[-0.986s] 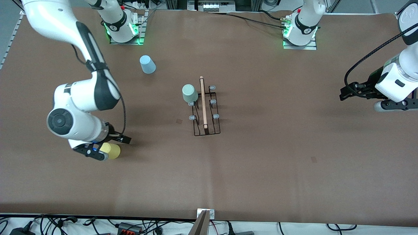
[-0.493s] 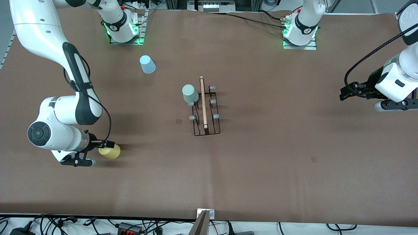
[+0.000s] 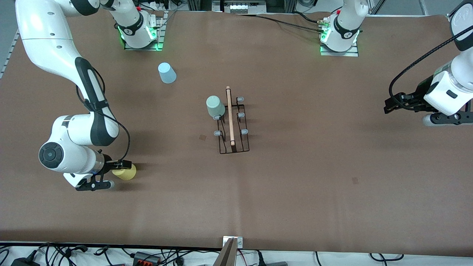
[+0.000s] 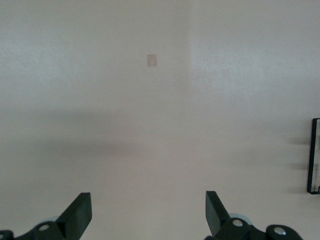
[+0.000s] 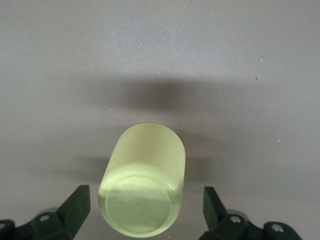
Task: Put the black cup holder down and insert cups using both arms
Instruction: 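Reach and grasp the yellow cup with the right gripper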
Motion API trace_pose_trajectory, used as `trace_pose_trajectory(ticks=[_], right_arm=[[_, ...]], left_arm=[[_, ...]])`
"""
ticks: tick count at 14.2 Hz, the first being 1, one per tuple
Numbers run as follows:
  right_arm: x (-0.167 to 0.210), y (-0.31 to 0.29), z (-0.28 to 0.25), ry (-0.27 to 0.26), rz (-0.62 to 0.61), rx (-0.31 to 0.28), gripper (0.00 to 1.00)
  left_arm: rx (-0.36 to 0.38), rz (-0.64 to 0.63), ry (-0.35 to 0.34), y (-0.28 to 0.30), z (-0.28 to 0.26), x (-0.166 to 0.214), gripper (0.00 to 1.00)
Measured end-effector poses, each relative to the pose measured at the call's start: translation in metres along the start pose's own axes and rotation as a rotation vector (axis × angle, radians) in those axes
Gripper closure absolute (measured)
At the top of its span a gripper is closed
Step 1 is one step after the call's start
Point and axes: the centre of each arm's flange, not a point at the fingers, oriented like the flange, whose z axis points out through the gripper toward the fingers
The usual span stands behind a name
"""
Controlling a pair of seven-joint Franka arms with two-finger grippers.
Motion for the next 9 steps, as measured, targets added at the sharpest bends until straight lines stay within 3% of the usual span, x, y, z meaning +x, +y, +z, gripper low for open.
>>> trace_pose_trajectory(ticks=[9], right_arm=[[0.0059,0.0004,0.0022,0.015,-0.005,0.000,0.01]], left_arm=[[0.001,0.005,-0.013,0.0014,0.0014,-0.0015,0.00]])
